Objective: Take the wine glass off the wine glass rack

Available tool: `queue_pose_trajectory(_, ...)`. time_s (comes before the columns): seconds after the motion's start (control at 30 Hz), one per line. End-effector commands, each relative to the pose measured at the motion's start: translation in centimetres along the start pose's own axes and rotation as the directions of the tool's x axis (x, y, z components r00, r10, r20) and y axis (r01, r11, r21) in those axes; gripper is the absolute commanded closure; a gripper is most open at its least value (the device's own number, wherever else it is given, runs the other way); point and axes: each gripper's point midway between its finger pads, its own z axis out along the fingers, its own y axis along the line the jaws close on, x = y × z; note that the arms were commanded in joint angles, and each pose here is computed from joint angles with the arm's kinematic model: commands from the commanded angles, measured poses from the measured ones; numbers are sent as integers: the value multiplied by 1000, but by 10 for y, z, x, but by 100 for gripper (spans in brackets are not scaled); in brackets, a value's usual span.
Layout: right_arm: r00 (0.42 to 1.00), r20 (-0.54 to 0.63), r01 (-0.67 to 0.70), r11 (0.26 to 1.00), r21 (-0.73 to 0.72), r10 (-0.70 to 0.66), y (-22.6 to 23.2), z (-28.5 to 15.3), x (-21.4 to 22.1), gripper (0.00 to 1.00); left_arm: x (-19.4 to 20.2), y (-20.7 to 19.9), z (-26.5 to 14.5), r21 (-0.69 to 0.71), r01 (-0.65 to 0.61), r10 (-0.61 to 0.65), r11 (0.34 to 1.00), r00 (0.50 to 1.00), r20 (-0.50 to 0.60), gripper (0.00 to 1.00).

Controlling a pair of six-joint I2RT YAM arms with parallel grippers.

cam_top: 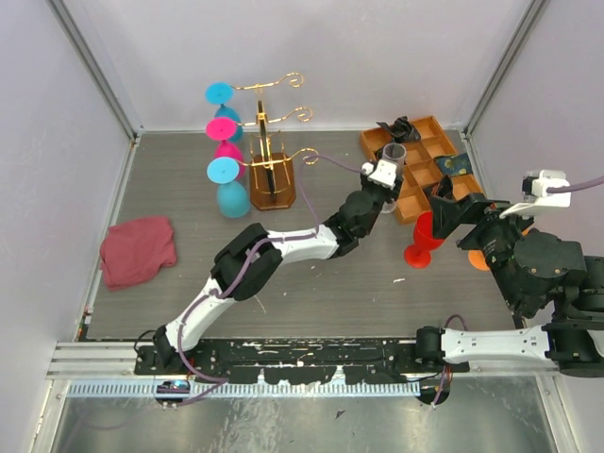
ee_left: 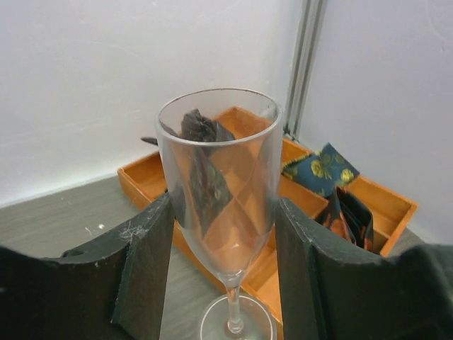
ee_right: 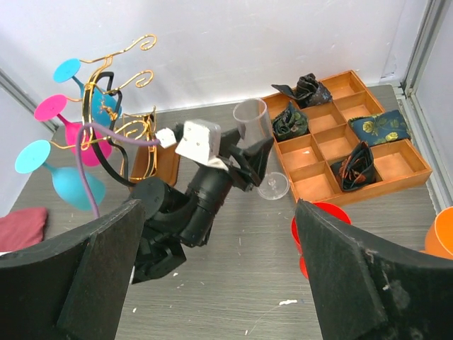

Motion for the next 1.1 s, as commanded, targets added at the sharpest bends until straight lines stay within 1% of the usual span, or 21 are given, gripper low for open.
queue_pose_trajectory(0.0, 999, 21, -50, 999, 18, 50, -12, -4, -11, 8, 5, -15, -5, -9, 15, -15, 1000, 999, 51, 71)
queue_pose_trajectory(0.1, 998, 23, -60, 998, 18, 60, -16, -5, -11, 8, 19, -14, -10, -19, -5, 5, 1000, 1000, 25, 70)
queue_pose_trajectory(0.23, 997, 25, -70, 997, 20, 69, -20, -6, -10, 9, 30, -9, -16, -34, -33, 34, 999, 999, 8, 67)
queue_pose_trajectory(0.33, 997, 25, -74, 997, 19, 73, -22, -6, -9, 9, 27, -2, -20, -67, -43, 45, 997, 999, 20, 66)
queue_pose_trajectory(0.5, 997, 26, -73, 997, 23, 72, -23, -6, -6, 9, 14, 3, -25, -75, -39, 41, 996, 999, 31, 66)
queue_pose_trajectory(0.67, 997, 21, -71, 997, 16, 70, -22, -6, -5, 9, 28, 3, -26, -86, -33, 35, 996, 999, 15, 65)
queue_pose_trajectory(0.73, 997, 20, -71, 997, 14, 70, -22, -6, -5, 9, 33, -1, -28, -84, -30, 30, 996, 1000, 9, 63)
queue_pose_trajectory(0.77, 997, 20, -71, 997, 15, 71, -23, -6, -6, 9, 34, -2, -28, -87, -27, 28, 996, 1000, 7, 60)
queue_pose_trajectory(0.83, 997, 19, -72, 997, 14, 71, -23, -6, -5, 9, 37, -4, -31, -90, -23, 23, 996, 1000, 3, 47)
queue_pose_trajectory(0.97, 997, 18, -70, 997, 14, 69, -23, -6, -5, 9, 41, -3, -37, -96, -28, 27, 995, 1000, -12, 30)
queue_pose_trajectory(1.07, 998, 18, -61, 998, 17, 61, -23, -6, -4, 9, 41, -2, -42, -97, -18, 17, 995, 1000, -16, 10)
